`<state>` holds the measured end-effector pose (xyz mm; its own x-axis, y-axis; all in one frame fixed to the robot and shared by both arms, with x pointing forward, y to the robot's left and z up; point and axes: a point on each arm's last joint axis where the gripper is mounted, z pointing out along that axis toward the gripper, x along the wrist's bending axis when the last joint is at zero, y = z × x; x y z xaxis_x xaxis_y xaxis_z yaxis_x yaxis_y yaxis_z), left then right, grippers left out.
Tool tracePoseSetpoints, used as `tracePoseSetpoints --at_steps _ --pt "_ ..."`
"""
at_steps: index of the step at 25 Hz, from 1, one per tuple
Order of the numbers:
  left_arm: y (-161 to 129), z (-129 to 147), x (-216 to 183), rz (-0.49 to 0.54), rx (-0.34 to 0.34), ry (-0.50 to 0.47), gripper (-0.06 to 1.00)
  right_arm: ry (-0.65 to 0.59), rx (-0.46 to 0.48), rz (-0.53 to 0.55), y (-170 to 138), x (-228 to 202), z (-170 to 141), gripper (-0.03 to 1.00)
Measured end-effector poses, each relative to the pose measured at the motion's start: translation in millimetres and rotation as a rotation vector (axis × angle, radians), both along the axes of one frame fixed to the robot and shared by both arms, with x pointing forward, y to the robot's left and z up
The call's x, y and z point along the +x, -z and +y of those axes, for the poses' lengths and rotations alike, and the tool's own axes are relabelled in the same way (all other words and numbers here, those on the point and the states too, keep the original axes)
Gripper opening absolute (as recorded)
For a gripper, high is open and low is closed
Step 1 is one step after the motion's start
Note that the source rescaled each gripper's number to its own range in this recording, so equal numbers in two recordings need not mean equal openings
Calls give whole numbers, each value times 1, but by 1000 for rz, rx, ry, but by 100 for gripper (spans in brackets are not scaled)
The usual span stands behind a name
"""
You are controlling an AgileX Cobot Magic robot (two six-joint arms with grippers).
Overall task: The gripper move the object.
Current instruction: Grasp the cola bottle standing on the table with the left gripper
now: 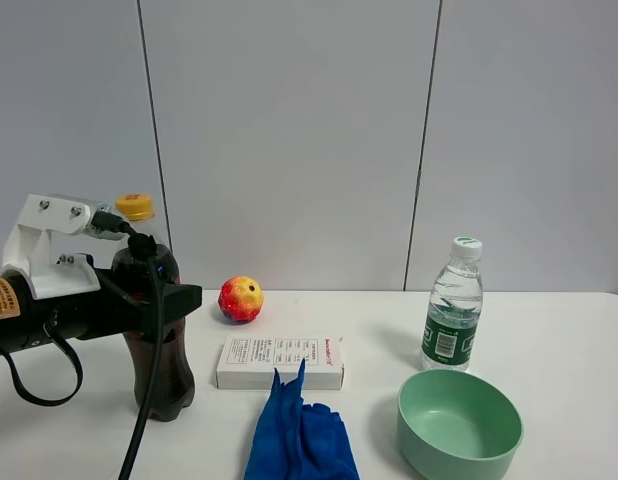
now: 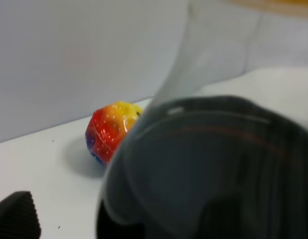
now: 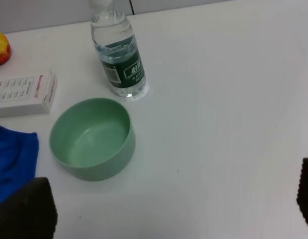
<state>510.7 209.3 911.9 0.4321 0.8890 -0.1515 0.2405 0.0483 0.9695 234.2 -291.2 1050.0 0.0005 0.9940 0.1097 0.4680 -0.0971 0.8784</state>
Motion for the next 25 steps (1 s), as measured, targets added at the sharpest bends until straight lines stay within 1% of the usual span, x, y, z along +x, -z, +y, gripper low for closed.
tracePoseSetpoints --at_steps 5,22,23,25 --pt "-4 -1 5 -23 -7 1 100 0 0 0 0 0 0 100" --pt "4 -3 9 -9 -8 2 99 0 0 0 0 0 0 100" --pt "3 -3 9 -10 -8 2 97 0 0 0 0 0 0 100" --pt "3 -3 9 -14 -11 2 83 0 0 0 0 0 0 100"
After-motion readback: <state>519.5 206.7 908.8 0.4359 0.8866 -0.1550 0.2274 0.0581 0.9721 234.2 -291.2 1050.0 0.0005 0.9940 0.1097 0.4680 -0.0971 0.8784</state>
